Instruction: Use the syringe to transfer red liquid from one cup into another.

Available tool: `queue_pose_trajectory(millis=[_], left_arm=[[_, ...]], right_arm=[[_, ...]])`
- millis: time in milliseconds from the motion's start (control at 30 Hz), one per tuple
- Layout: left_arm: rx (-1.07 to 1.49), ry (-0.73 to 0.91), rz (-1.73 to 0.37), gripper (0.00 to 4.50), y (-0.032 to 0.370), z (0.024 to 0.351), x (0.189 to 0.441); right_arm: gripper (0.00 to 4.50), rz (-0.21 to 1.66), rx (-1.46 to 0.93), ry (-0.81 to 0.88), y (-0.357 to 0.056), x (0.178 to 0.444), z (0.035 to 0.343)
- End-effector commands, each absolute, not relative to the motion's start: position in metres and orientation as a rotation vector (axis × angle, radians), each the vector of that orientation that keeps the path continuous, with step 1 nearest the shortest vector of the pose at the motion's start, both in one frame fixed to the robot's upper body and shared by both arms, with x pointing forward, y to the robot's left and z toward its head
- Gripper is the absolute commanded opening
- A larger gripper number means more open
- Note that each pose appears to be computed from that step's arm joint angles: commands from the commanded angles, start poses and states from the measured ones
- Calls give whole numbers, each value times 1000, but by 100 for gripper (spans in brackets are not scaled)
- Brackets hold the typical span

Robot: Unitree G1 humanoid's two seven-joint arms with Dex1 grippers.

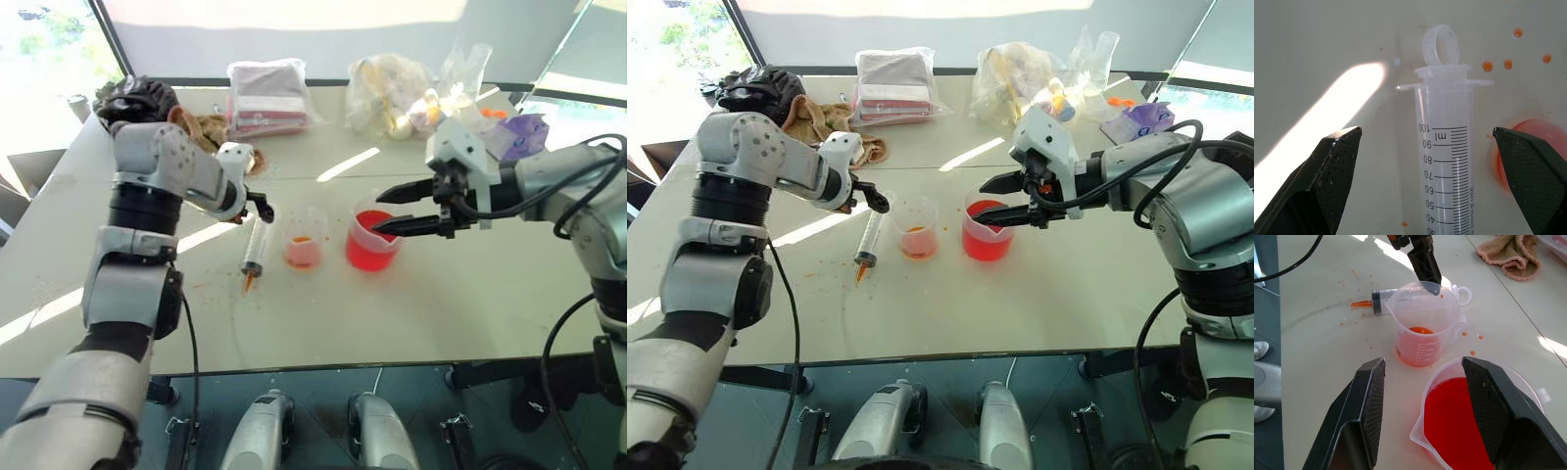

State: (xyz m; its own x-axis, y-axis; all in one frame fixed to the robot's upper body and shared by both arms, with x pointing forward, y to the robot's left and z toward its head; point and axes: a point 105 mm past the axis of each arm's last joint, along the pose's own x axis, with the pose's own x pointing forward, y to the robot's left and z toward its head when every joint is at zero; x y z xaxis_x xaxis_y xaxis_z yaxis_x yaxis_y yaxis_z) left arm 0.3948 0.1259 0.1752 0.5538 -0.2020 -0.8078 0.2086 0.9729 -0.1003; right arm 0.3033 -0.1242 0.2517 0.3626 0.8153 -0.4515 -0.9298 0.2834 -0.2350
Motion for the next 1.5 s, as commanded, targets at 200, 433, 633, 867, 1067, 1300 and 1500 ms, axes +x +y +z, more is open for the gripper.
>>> queue_pose_trajectory(millis=[200,433,633,867,1067,1300,1500], left_arm=[[20,1011,-163,446,118,161,396],[2,1048,-107,397,120,143,396],[-10,1041,-87,189,122,138,398],[-52,803,-19,147,159,181,410],[-51,386,-90,147,181,250,415],[-117,-8,-509,147,109,341,411],[-158,-172,-889,147,30,365,390]], right_arm=[[259,1166,-518,197,-126,298,267],[259,1161,-518,193,-125,297,267],[259,1151,-518,191,-126,297,267],[259,1140,-518,189,-127,298,268],[259,1048,-536,150,-143,306,281],[259,958,-485,93,-158,303,301],[259,876,-451,46,-170,295,311]])
